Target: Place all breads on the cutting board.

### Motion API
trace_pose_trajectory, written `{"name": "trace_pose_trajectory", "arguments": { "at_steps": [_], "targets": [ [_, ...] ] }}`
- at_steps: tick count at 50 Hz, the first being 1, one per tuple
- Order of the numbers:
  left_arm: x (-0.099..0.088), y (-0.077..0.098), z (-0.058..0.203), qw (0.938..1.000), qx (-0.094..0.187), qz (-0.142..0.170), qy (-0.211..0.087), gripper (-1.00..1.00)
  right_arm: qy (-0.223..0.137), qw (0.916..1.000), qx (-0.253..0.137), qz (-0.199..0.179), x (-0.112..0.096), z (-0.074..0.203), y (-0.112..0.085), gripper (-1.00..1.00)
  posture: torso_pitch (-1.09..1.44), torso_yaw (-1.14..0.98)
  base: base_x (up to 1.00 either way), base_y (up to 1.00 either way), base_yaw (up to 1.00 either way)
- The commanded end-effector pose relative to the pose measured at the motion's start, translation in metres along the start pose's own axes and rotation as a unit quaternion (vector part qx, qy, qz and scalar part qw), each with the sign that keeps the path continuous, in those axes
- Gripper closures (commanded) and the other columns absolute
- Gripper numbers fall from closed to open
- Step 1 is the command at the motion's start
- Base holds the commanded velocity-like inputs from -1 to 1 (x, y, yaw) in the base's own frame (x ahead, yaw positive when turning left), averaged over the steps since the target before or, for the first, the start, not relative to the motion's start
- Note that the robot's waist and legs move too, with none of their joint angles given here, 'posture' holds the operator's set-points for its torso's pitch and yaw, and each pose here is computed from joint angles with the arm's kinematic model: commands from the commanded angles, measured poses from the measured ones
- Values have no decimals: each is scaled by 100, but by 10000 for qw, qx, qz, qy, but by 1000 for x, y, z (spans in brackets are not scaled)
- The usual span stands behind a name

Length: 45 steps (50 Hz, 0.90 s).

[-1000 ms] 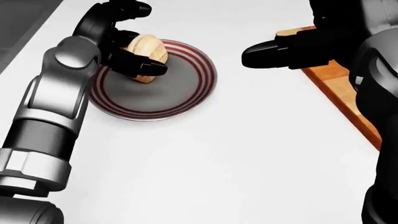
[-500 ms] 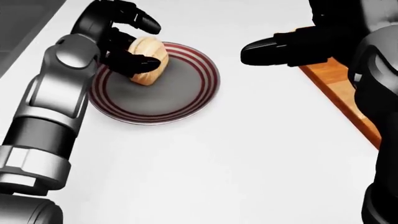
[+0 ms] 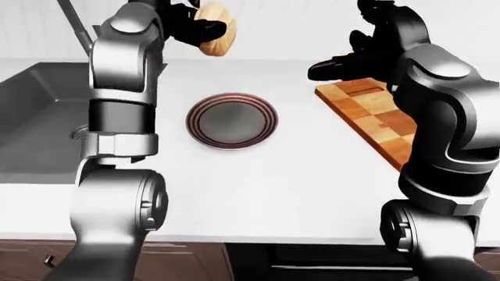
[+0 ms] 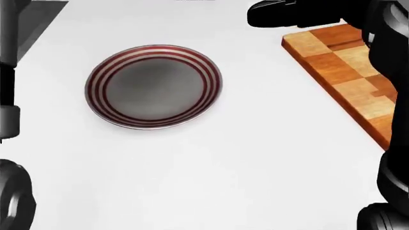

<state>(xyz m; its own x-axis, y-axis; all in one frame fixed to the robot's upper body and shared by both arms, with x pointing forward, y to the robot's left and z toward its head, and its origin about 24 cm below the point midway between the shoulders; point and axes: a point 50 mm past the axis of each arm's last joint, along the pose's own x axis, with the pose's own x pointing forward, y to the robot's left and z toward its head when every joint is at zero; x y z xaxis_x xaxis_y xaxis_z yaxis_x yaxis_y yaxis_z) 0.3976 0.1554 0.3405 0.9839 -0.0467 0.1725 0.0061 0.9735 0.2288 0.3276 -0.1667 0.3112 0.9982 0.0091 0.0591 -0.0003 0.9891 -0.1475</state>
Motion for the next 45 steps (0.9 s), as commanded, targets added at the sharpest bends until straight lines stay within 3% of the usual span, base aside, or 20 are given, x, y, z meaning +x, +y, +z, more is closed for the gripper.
{"name": "trace_pose_trajectory", "arguments": {
  "at_steps": [1,13,26,45],
  "targets": [
    [-5,4,10,9999,-149,39,-71,100,-544,9984,-96,-107,-7,28,-4,-100,0,0,0,0,0],
    [-14,9,1,9997,-218,50,-37,100,-450,9982,-242,-298,-6,53,-15,-100,0,0,0,-7,0],
    [-10,7,3,9997,-233,36,-42,100,-489,9980,-246,-316,-8,55,-17,-100,0,0,0,-78,0],
    [-11,6,4,9996,-261,35,-58,100,-513,9975,-287,-384,-10,56,-19,-100,0,0,0,-15,0]
  ]
}}
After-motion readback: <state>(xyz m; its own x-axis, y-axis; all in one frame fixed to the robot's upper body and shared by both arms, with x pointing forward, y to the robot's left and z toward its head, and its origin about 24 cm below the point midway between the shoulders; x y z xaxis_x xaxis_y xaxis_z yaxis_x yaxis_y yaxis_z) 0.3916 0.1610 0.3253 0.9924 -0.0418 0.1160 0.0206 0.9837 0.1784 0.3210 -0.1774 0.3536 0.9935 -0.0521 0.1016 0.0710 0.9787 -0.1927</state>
